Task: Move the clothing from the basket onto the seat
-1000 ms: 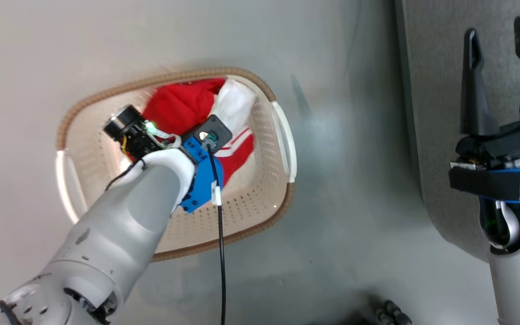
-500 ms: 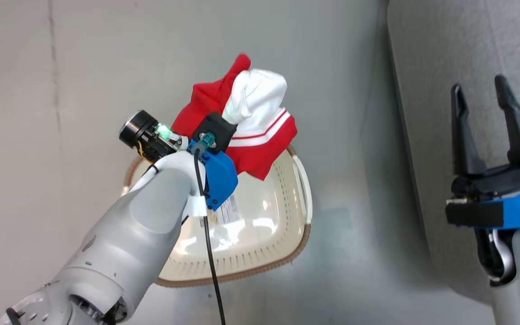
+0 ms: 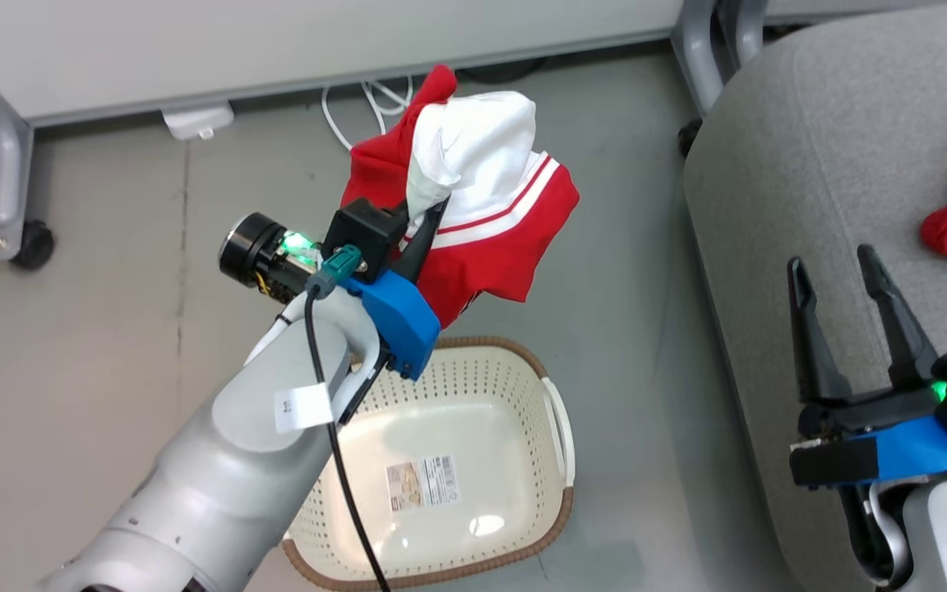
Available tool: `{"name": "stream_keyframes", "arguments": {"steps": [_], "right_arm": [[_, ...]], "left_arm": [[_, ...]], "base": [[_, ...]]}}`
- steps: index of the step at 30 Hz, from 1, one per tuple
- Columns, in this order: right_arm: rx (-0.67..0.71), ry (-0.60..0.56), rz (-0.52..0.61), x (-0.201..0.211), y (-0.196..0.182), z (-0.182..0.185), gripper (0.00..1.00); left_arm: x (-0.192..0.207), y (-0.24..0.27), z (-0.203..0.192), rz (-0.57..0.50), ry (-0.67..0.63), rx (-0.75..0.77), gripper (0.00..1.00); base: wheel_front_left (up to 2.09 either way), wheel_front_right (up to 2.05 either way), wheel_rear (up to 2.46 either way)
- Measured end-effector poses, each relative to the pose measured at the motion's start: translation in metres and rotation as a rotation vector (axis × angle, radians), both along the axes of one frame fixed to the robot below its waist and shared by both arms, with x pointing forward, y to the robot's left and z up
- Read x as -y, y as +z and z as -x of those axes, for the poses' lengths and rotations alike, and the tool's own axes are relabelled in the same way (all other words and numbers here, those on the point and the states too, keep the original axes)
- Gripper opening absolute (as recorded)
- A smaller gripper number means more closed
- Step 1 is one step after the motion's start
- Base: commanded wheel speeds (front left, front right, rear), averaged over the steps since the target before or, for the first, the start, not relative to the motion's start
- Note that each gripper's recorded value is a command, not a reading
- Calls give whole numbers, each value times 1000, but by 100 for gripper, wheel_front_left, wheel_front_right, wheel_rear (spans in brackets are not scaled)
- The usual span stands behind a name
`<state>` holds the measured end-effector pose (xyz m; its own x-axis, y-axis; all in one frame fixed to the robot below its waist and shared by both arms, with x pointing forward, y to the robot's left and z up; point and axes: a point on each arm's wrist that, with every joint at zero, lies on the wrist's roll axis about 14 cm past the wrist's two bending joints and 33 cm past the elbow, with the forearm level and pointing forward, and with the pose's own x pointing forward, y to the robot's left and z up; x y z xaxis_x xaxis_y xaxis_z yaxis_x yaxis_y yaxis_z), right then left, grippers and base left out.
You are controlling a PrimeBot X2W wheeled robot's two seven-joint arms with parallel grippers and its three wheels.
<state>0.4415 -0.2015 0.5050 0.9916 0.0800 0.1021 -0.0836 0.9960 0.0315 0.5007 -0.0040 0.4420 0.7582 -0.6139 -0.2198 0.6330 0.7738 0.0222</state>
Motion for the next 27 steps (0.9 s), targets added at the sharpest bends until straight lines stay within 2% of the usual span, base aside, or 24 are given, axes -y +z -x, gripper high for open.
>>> {"name": "stream_keyframes", "arguments": {"steps": [14, 27], "right_arm": [[32, -6, -27, -8, 19, 50, 100], [26, 35, -55, -28, 18, 64, 100]], "left_arm": [[0, 66, 56, 133, 20, 129, 0], [-10, 83, 86, 174, 48, 179, 0]], "base": [[0, 0, 0], [0, 0, 0]]}}
